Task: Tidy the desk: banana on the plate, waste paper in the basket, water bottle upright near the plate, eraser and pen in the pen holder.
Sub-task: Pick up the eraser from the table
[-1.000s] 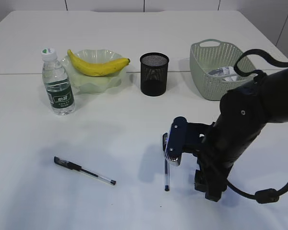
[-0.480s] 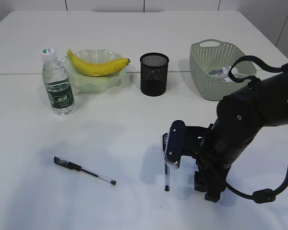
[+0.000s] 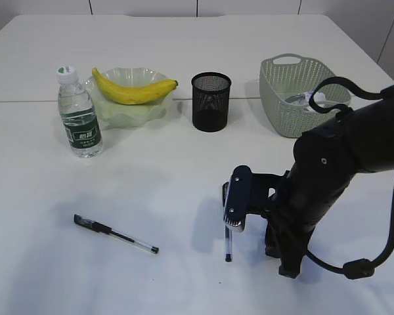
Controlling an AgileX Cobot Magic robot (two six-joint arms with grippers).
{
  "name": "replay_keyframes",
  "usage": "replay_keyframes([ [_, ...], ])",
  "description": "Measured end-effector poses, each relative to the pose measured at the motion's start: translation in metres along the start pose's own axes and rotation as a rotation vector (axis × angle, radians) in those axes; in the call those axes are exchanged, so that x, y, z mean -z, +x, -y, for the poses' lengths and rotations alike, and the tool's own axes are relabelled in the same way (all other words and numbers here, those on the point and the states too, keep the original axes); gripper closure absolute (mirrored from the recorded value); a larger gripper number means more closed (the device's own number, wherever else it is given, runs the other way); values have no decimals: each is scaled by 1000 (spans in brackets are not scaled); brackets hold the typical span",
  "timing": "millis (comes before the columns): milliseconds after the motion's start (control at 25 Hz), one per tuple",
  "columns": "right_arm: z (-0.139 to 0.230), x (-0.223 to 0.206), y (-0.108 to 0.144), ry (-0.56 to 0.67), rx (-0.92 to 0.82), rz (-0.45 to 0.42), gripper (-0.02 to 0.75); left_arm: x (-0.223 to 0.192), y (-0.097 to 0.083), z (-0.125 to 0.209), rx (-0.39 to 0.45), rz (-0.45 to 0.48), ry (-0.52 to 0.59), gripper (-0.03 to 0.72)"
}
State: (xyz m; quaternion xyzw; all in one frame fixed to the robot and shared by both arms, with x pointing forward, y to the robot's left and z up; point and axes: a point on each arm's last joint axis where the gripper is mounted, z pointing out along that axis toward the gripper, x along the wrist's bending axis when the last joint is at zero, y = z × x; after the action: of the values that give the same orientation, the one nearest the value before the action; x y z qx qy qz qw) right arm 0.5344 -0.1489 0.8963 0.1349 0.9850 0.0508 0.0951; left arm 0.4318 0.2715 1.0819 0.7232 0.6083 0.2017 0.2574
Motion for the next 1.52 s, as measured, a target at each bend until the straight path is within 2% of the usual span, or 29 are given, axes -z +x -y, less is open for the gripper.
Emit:
replay_keyframes([
  [160, 1, 0, 1, 14, 0, -13, 533, 0, 0, 0, 0, 0, 0, 181],
  [560, 2, 1, 2, 31, 0, -31, 611, 0, 0, 0, -1, -1, 0, 182],
  [960, 5, 12, 5, 59, -3, -56, 622, 0, 0, 0, -1, -1, 0, 182],
  [1520, -3, 57, -5, -15, -71, 10, 624, 0, 0, 0, -1, -1, 0, 182],
])
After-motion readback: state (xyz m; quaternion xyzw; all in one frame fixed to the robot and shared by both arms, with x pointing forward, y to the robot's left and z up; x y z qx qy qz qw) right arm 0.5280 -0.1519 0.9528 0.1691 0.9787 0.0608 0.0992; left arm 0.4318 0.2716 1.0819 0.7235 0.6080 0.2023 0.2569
